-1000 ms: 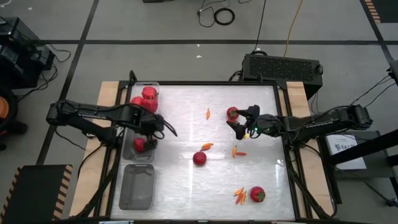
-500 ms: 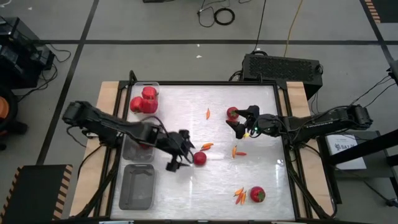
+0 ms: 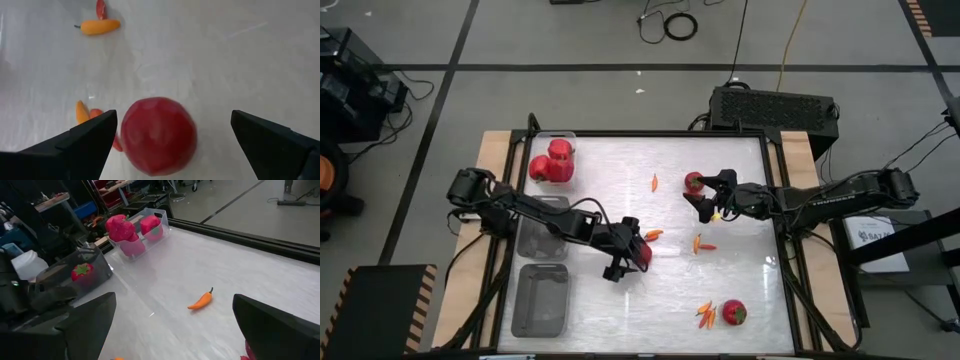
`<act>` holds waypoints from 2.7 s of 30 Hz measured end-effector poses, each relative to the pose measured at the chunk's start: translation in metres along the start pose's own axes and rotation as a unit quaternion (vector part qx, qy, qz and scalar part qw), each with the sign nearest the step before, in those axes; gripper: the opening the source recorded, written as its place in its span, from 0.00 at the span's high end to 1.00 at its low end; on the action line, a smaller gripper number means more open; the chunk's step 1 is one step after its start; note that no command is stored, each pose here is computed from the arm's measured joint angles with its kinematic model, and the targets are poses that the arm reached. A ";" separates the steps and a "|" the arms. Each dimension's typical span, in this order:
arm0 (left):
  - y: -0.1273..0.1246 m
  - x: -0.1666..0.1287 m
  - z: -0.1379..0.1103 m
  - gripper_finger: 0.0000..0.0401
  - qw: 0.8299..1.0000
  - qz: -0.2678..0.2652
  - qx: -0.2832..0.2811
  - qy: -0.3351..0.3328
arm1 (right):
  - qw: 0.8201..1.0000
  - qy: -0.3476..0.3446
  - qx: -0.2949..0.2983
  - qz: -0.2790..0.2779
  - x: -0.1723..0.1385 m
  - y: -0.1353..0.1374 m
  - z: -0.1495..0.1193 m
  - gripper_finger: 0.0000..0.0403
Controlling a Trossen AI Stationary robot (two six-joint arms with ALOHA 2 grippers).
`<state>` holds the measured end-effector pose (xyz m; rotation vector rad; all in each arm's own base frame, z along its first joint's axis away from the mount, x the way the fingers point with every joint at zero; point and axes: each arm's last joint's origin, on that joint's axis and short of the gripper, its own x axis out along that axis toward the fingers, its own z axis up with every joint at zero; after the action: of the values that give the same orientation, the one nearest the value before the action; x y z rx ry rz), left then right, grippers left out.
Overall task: Sort produce into baskets
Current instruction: Put the center tomato into the top black transparent bin
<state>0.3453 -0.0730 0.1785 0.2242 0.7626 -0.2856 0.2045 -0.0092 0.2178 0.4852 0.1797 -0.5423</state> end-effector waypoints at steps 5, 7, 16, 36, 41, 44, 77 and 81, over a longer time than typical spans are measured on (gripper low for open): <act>0.008 0.011 -0.009 0.01 1.000 0.006 -0.005 0.021 | 1.000 -0.005 -0.007 -0.005 0.001 -0.001 0.001 0.02; 0.011 0.016 -0.013 0.01 1.000 0.008 -0.004 0.030 | 1.000 -0.009 -0.007 -0.004 0.001 -0.001 0.002 0.02; 0.012 0.032 -0.021 0.01 0.999 -0.010 0.014 0.031 | 1.000 -0.012 -0.006 -0.003 0.001 0.000 0.003 0.02; 0.012 0.032 -0.021 0.23 0.999 -0.008 0.010 0.034 | 1.000 -0.012 -0.018 -0.003 0.001 0.000 0.003 0.02; 0.013 0.014 -0.016 0.25 0.996 -0.004 0.008 0.087 | 1.000 -0.012 -0.018 -0.003 0.001 -0.001 0.003 0.02; 0.014 -0.014 -0.007 0.25 0.994 0.009 0.008 0.112 | 1.000 -0.010 -0.019 -0.004 0.001 0.000 0.002 0.02; -0.005 -0.185 -0.055 0.22 0.854 0.186 -0.330 0.355 | 0.996 -0.052 0.074 0.006 0.027 0.008 -0.007 0.02; -0.006 -0.180 -0.067 0.22 0.840 0.195 -0.342 0.374 | 0.996 -0.052 0.071 0.007 0.027 0.008 -0.007 0.02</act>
<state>0.1763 -0.0279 0.2582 -0.2164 1.5154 0.5106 0.2319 -0.0117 0.2070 0.5934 0.0378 -0.5685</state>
